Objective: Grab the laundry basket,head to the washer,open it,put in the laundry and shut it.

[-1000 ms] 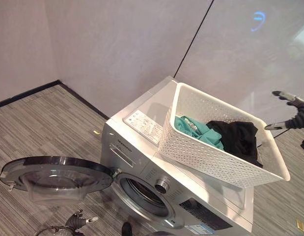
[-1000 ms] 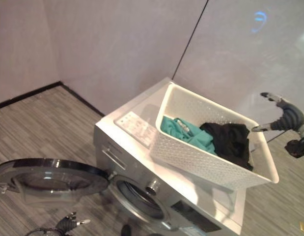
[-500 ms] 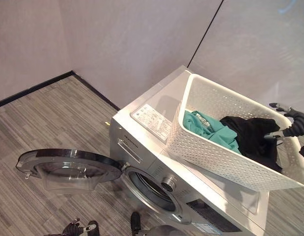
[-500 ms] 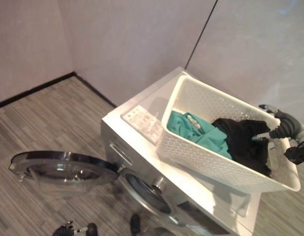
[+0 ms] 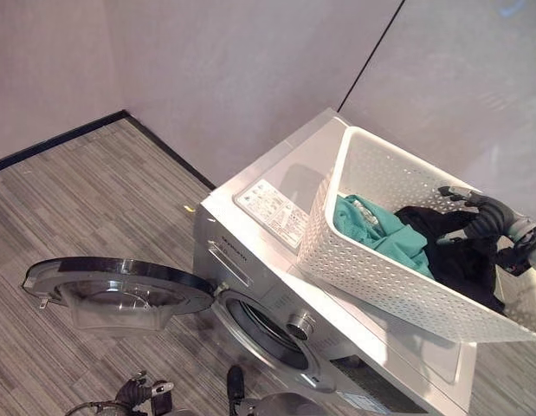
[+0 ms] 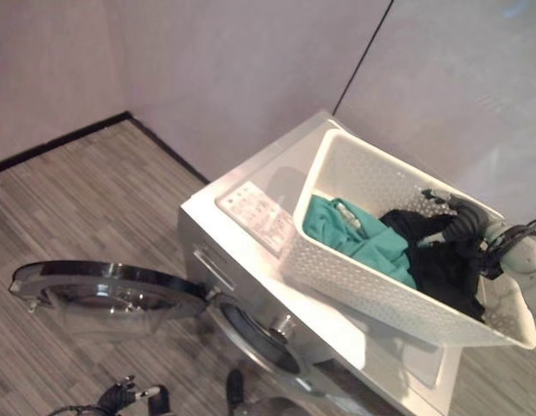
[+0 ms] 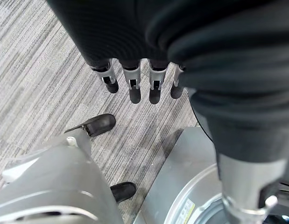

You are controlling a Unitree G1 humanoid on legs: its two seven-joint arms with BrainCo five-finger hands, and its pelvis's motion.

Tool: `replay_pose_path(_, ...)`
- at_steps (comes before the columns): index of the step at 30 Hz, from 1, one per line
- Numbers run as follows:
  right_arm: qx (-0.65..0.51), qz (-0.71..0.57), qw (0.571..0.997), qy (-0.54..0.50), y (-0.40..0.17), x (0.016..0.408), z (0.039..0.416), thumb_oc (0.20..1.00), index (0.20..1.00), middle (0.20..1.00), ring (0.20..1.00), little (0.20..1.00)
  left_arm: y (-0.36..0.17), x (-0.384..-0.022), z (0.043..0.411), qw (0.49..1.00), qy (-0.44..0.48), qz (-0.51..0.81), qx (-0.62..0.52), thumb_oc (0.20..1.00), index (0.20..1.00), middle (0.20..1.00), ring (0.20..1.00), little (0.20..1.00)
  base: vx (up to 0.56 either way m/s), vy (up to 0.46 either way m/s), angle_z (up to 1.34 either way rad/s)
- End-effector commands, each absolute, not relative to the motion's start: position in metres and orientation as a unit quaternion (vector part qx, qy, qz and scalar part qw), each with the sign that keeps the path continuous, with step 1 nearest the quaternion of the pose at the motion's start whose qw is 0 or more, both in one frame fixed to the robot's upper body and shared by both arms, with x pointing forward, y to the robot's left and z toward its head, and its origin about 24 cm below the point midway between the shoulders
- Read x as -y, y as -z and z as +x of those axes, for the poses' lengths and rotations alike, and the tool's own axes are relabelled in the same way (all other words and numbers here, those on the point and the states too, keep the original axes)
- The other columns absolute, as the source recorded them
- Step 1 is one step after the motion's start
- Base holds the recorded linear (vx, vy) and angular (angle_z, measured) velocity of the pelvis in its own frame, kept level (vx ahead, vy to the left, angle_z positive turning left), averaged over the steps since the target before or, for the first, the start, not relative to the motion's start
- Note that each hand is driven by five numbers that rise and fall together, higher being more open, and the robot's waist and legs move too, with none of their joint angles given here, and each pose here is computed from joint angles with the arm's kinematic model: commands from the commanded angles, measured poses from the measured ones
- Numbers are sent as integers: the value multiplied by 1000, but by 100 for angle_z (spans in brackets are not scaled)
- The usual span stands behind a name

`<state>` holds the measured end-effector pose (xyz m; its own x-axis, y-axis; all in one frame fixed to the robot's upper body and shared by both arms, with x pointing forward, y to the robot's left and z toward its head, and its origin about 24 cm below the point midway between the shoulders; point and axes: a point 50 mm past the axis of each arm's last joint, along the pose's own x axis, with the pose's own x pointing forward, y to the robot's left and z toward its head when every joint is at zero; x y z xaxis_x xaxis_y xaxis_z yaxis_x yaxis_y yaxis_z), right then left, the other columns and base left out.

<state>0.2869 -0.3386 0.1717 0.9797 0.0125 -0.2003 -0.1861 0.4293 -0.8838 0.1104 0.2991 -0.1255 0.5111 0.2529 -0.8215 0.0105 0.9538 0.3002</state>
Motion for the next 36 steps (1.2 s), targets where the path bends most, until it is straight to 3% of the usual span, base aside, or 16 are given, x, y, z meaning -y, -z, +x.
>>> replay_pose_path(1, -66, -572, 817, -38, -194, 340, 295, 1000, 1000, 1000, 1000, 1000, 116, -296, 135, 883, -52, 142, -445, 1000, 1000, 1000, 1000, 1000, -9, -26, 21)
replay_pose_path(5, -82, -608, 788, -53, -190, 335, 300, 1000, 1000, 1000, 1000, 1000, 112, -296, 141, 888, -52, 143, -433, 1000, 1000, 1000, 1000, 1000, -17, -25, 12)
replay_pose_path(10, -156, -680, 712, -79, -178, 352, 285, 1000, 1000, 1000, 1000, 1000, 102, -292, 154, 907, -41, 139, -396, 1000, 1000, 1000, 1000, 1000, -11, -39, 31)
replay_pose_path(16, -232, -691, 675, -115, -149, 365, 271, 1000, 1000, 1000, 1000, 1000, 89, -285, 172, 928, -30, 128, -350, 1000, 1000, 1000, 1000, 1000, -3, -36, 14)
replay_pose_path(21, -275, -659, 684, -150, -112, 366, 261, 1000, 1000, 1000, 1000, 1000, 79, -271, 187, 944, -5, 117, -310, 1000, 1000, 1000, 1000, 1000, -1, -26, 6)
replay_pose_path(26, -279, -575, 760, -116, -72, 357, 263, 1000, 1000, 1000, 1000, 1000, 75, -262, 194, 949, 9, 113, -294, 1000, 1000, 1000, 1000, 1000, -2, -10, 7)
replay_pose_path(27, -283, -552, 777, -106, -63, 355, 264, 884, 884, 884, 884, 884, 76, -261, 194, 949, 10, 113, -295, 1000, 1000, 1000, 1000, 1000, -1, -10, -5)
replay_pose_path(29, -276, -511, 809, -93, -53, 347, 268, 200, 200, 200, 200, 200, 77, -260, 193, 948, 12, 114, -298, 1000, 1000, 1000, 1000, 1000, 7, -4, -5)
replay_pose_path(30, -276, -511, 809, -93, -53, 347, 268, 200, 200, 200, 200, 200, 77, -261, 193, 948, 11, 114, -298, 1000, 1000, 1000, 1000, 1000, 0, 0, 0)
replay_pose_path(31, -244, -474, 842, -87, -55, 336, 274, 200, 200, 200, 200, 200, 78, -261, 192, 947, 10, 113, -300, 1000, 1000, 1000, 1000, 1000, 0, 0, 0)
replay_pose_path(33, -205, -446, 867, -88, -59, 320, 281, 200, 200, 200, 200, 200, 79, -261, 192, 946, 7, 114, -302, 1000, 1000, 1000, 1000, 1000, 6, 3, -8)
replay_pose_path(36, -157, -429, 886, -82, -73, 310, 289, 200, 200, 200, 200, 200, 78, -262, 193, 947, 3, 115, -301, 1000, 1000, 1000, 1000, 1000, -1, 6, -12)
